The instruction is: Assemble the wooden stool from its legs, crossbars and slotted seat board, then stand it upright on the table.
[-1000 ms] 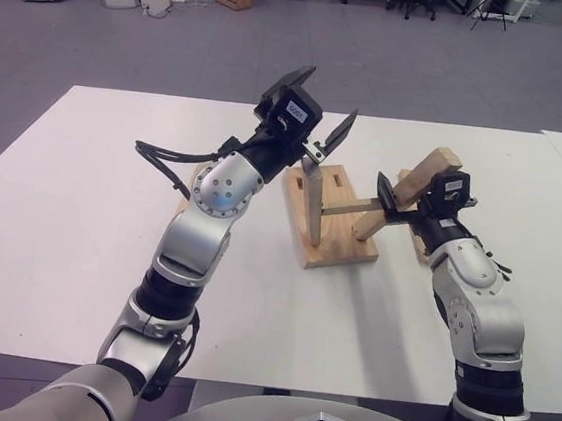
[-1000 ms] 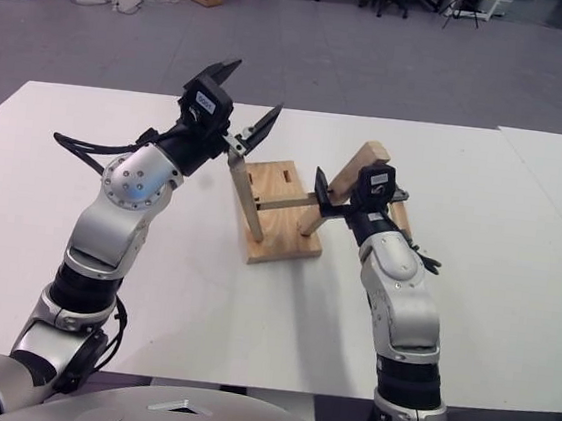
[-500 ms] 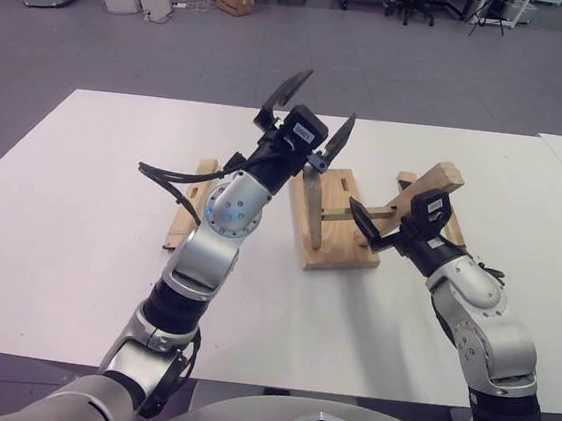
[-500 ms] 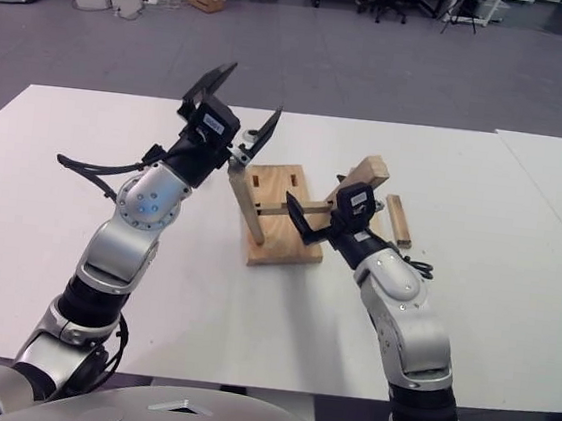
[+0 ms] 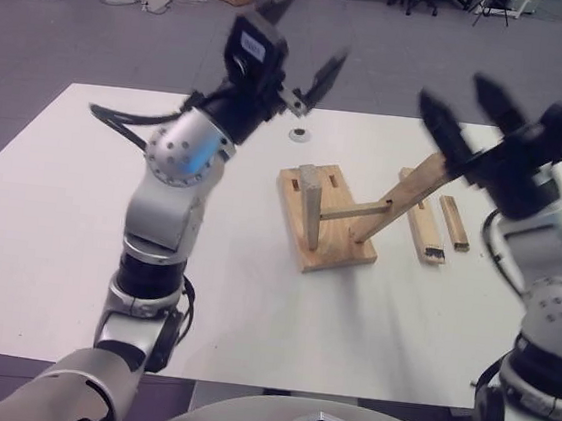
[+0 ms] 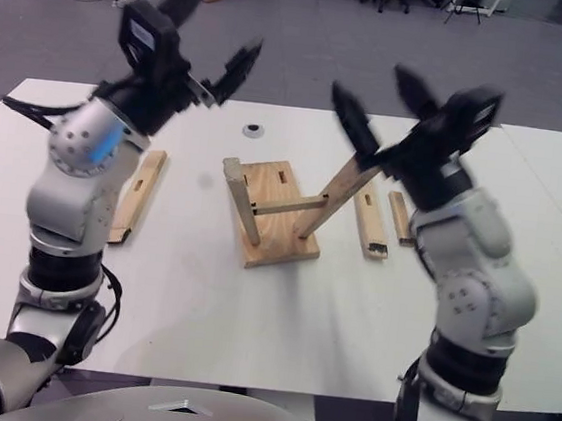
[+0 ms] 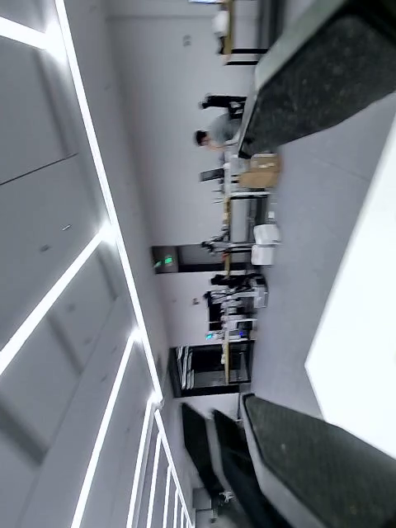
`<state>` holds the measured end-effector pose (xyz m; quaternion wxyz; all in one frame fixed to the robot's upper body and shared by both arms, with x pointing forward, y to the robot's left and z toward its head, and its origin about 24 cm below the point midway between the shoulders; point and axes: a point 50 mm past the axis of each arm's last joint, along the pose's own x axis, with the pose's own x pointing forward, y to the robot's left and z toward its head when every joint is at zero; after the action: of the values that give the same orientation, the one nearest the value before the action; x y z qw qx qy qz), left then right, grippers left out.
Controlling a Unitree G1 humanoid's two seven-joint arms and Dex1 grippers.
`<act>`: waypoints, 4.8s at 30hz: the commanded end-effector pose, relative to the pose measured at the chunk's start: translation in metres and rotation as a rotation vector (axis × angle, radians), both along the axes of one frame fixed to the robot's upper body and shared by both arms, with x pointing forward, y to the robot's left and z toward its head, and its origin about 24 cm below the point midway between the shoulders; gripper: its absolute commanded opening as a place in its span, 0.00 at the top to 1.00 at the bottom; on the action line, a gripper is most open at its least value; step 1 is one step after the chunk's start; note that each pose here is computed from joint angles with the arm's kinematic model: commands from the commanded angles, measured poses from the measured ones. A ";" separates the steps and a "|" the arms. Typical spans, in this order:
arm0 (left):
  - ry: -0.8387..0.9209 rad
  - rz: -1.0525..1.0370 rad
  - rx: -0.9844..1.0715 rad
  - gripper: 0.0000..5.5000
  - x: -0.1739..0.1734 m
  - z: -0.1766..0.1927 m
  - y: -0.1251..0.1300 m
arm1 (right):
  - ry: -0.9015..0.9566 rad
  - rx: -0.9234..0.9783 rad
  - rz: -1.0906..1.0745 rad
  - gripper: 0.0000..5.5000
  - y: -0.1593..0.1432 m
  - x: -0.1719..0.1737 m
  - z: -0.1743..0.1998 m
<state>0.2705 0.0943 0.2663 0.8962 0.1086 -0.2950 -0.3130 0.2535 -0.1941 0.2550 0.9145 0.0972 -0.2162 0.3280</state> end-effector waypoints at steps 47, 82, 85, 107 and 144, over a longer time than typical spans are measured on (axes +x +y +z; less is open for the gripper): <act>0.629 0.107 0.604 0.24 0.051 -0.219 0.043 | 0.350 -1.081 0.331 0.03 -0.032 0.038 -0.202; 0.538 0.108 0.822 0.24 -0.002 -0.233 0.026 | 0.598 -0.494 -0.629 0.03 -0.095 0.050 -0.177; 0.522 0.101 0.850 0.24 -0.004 -0.232 0.019 | 0.717 -0.423 -0.615 0.06 -0.109 0.042 -0.206; 0.398 0.127 -0.114 0.24 0.009 -0.063 0.040 | 0.880 -0.243 -0.680 0.76 -0.102 0.018 -0.257; 0.574 -0.568 -0.722 0.93 0.008 0.044 0.002 | -0.449 -0.310 0.060 0.76 0.092 0.009 0.023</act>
<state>0.2765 0.0937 0.3161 0.7940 -0.3816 -0.1560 -0.4469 0.2655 -0.1040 0.2704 0.8461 -0.1122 -0.3463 0.3894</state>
